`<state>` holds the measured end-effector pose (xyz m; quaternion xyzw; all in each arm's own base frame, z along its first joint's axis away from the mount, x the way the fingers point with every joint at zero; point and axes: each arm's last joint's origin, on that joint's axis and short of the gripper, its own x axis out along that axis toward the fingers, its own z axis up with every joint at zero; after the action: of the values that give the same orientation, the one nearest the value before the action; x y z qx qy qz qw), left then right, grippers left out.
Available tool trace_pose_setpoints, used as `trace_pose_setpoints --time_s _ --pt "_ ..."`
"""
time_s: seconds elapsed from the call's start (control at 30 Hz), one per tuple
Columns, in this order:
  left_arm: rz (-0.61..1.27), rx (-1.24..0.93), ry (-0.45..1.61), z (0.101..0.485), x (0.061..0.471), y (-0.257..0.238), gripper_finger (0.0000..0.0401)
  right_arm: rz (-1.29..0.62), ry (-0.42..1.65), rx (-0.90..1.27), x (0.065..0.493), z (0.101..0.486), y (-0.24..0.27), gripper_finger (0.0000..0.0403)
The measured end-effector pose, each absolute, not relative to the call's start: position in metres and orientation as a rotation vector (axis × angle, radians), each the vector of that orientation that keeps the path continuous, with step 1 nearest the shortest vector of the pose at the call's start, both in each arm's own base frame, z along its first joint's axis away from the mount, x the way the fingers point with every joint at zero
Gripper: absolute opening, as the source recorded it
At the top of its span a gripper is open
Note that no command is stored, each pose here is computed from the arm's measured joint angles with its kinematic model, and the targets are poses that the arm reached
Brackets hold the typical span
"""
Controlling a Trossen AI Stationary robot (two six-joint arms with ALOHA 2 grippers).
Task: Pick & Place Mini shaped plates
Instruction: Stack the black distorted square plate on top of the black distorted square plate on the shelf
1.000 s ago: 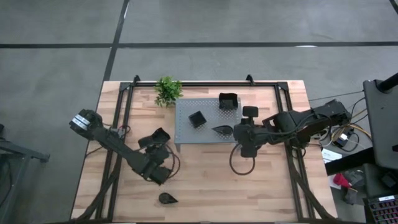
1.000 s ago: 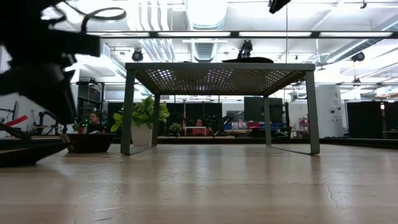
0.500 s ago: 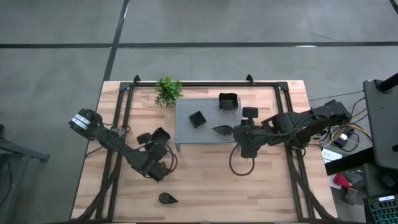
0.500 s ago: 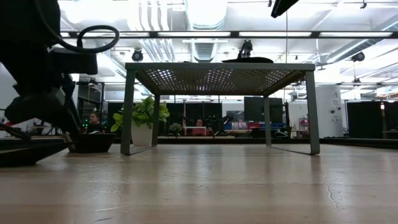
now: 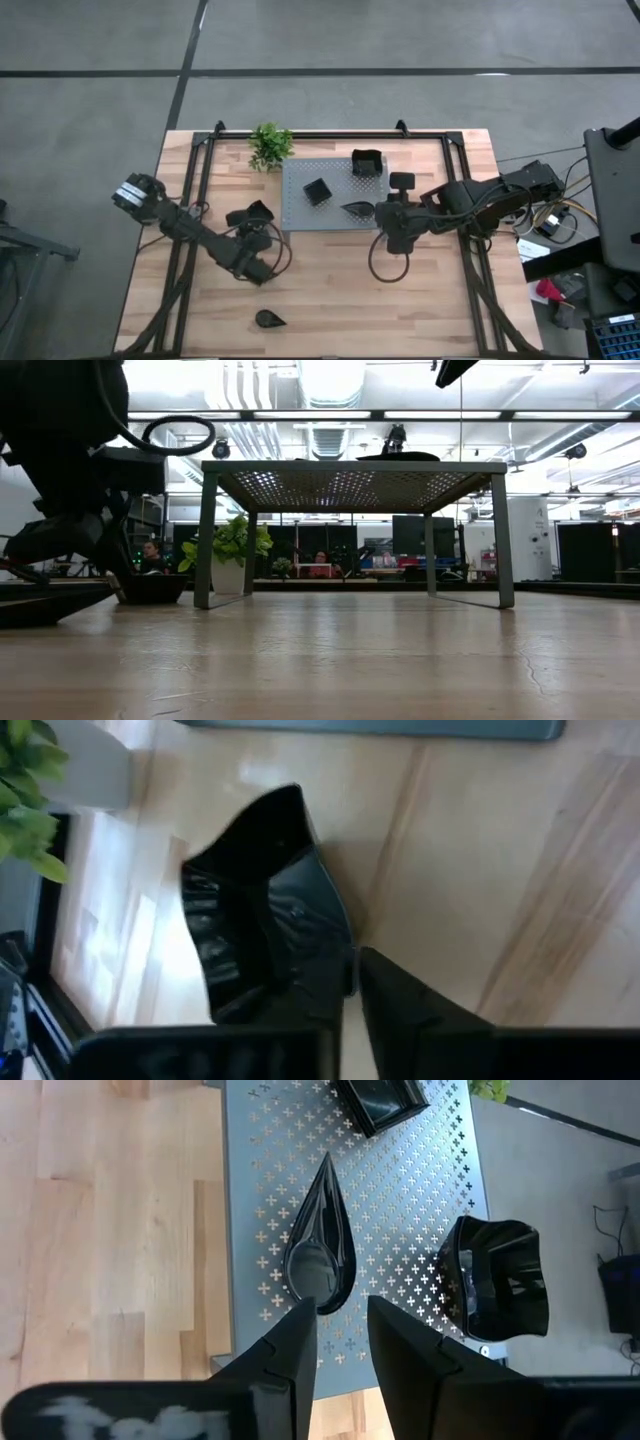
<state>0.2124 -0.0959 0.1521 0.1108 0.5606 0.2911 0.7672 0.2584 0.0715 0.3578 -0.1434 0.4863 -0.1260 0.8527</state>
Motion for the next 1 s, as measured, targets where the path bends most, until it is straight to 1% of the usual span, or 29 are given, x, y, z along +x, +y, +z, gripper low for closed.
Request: trace_pose_setpoints --time_s 0.07,0.17,0.33,0.47,0.63,0.73,0.87,0.93,1.0 --pt "0.622 0.223 1.236 0.152 0.213 -0.095 0.001 -0.265 1.024 -0.302 0.258 0.358 0.072 0.0085" --pt "0.6 0.187 1.261 0.152 0.214 -0.097 0.0002 -0.265 1.024 -0.302 0.258 0.358 0.072 0.008" --pt "0.562 0.131 1.282 0.157 0.215 -0.101 0.0 -0.265 1.024 -0.302 0.258 0.358 0.071 0.0071" --pt "0.539 0.116 1.252 0.171 0.218 -0.107 0.0 -0.265 1.025 -0.302 0.258 0.358 0.071 0.0068" --pt "0.493 0.069 1.196 0.194 0.22 -0.115 0.0 -0.272 1.025 -0.291 0.258 0.358 0.071 0.0073" --pt "0.482 0.05 1.172 0.2 0.22 -0.116 0.0 -0.277 1.027 -0.285 0.258 0.357 0.071 0.0078" --pt "0.48 0.053 1.186 0.196 0.217 -0.113 0.0008 -0.279 1.028 -0.283 0.258 0.356 0.071 0.0083" --pt "0.466 0.058 1.218 0.19 0.214 -0.112 0.002 -0.279 1.034 -0.285 0.258 0.355 0.071 0.0084" --pt "0.471 0.035 1.225 0.185 0.213 -0.112 0.0041 -0.28 1.04 -0.285 0.258 0.352 0.072 0.0085"
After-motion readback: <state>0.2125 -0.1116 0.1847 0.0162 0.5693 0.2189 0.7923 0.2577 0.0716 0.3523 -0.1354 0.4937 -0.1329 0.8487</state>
